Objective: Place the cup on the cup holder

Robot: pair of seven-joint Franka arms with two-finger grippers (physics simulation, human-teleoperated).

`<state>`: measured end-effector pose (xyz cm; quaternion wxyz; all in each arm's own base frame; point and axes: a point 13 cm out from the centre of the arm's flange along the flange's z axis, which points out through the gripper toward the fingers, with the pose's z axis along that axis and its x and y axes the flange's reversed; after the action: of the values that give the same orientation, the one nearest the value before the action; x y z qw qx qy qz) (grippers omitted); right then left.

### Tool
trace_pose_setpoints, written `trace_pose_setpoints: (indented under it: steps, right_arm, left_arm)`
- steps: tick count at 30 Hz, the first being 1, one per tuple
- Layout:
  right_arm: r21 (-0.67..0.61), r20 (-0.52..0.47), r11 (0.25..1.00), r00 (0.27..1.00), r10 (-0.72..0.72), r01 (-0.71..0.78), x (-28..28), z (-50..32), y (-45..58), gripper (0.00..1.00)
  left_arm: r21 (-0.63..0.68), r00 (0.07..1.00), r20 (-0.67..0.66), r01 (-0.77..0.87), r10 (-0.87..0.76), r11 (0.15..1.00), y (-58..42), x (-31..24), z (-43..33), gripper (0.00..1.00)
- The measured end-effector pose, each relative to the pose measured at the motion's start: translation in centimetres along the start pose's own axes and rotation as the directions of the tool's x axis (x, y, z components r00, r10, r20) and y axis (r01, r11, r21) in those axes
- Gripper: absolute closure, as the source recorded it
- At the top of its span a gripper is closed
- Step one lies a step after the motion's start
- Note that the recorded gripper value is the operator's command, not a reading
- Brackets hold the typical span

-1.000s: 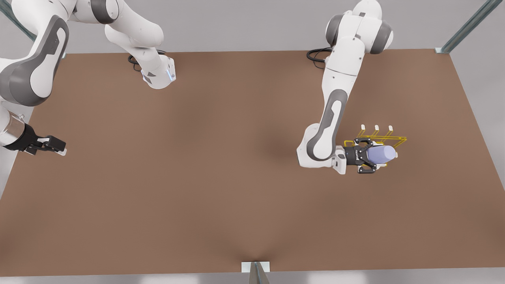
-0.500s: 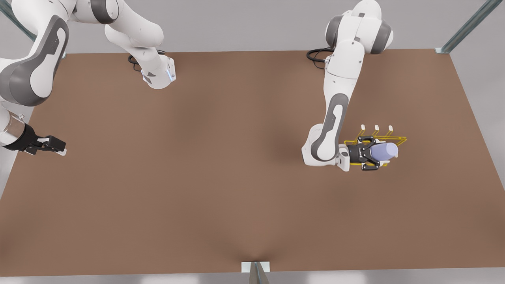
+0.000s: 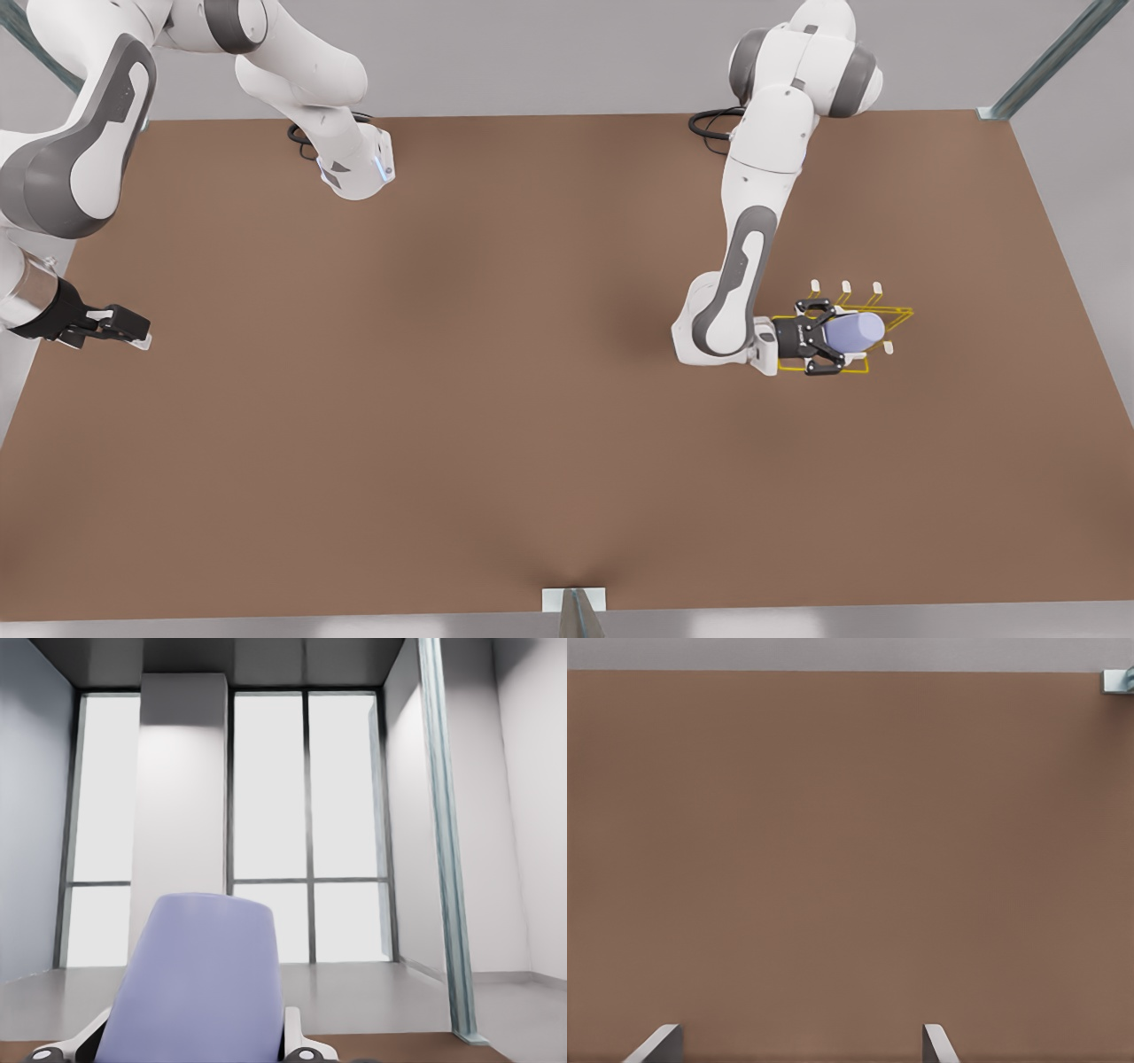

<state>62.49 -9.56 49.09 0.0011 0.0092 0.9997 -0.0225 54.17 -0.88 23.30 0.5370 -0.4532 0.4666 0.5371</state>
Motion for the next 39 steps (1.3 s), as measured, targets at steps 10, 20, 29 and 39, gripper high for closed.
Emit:
trace_pose_setpoints:
  steps: [10, 20, 29, 39]
  right_arm:
    - [0.000, 0.000, 1.000, 1.000, -0.001, 0.001, 0.0, 0.0, 0.1, 0.00]
    - [-0.001, 0.000, 1.000, 1.000, -0.001, 0.001, 0.0, 0.0, 0.1, 0.00]
    - [-0.001, -0.001, 1.000, 1.000, -0.001, 0.001, 0.0, 0.0, 0.1, 0.00]
    - [-0.001, 0.000, 1.000, 1.000, -0.001, 0.001, 0.0, 0.1, 0.1, 0.00]
  left_arm:
    - [-0.005, 1.000, 0.005, 0.015, -0.015, 1.000, 0.1, 0.2, 0.1, 0.00]
    - [-0.166, 0.774, -0.618, 0.042, -0.137, 0.985, -8.5, -11.8, -5.2, 0.00]
    - [0.369, -0.091, -0.924, 0.029, 0.370, 0.929, -8.2, -25.3, -3.7, 0.00]
    - [0.784, -0.054, -0.594, 0.181, 0.802, 0.593, -5.9, -26.9, -1.1, 0.00]
